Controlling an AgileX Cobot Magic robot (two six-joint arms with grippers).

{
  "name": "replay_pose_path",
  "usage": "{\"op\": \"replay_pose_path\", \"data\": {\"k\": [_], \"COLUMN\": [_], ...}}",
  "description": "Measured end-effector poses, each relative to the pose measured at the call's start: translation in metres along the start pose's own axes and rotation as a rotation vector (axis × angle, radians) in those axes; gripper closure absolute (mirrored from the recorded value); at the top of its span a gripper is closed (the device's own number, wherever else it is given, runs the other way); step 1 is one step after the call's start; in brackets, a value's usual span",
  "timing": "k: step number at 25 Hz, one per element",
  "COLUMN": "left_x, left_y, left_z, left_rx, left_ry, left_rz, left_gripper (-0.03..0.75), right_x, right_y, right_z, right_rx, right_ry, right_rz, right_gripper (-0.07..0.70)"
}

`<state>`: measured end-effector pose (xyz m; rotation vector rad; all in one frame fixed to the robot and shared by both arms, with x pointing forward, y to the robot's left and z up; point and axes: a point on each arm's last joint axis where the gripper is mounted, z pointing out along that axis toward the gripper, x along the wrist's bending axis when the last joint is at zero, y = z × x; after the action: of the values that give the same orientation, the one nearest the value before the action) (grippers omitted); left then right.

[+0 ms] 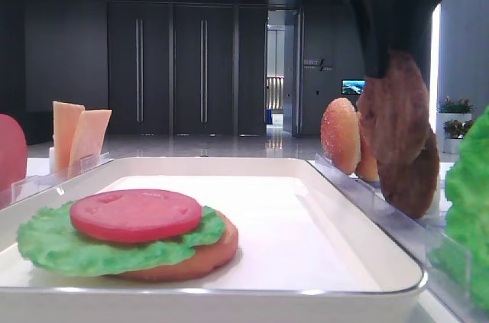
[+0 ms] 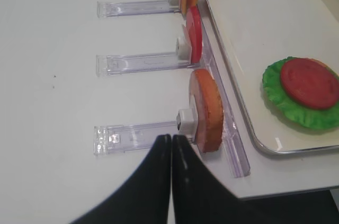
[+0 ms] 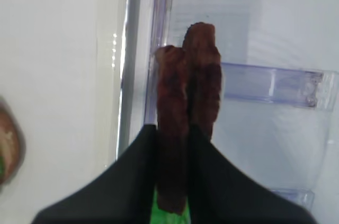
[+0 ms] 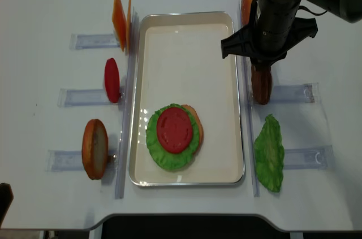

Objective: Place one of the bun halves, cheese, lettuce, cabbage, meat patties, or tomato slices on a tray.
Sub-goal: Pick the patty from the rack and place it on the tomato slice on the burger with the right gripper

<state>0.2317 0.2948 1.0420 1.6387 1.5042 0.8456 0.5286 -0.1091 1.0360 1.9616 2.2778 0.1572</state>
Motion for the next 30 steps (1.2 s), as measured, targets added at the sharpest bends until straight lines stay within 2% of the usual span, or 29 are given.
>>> {"op": "replay_pose_path", "data": {"k": [7,11,19,22,27,30], "left_x": [0.0,0.0,0.0,0.0,0.0,0.0], "left_y": [0.0,0.0,0.0,0.0,0.0,0.0], "left_z": [0.0,0.0,0.0,0.0,0.0,0.0], "left_rx": [0.0,0.0,0.0,0.0,0.0,0.0], "left_ry": [0.0,0.0,0.0,0.0,0.0,0.0], "left_rz": [0.0,0.0,0.0,0.0,0.0,0.0], "left_gripper": [0.716,0.716,0.716,0.716,0.716,0.716], "right_x": [0.004,0.009,0.039,0.05,0.064,0.07], "right_y": [-0.007,-0.011,-0.021,-0.026,-0.039,-0.043], "right_z": [-0.026,-0.034,-0.046,-0.043,-0.023,-0.017], "right_rx": [-0.012,-0.013,-0.075,-0.086,-0.045,-0.052], "right_ry": [0.124,0.183,0.307,0.37,0.535,0.619], "right_rz": [0.008,-0.013,-0.075,-0.091,-0.105,-0.127], "right_gripper": [0.516,0.516,0.516,0.516,0.516,0.516]}}
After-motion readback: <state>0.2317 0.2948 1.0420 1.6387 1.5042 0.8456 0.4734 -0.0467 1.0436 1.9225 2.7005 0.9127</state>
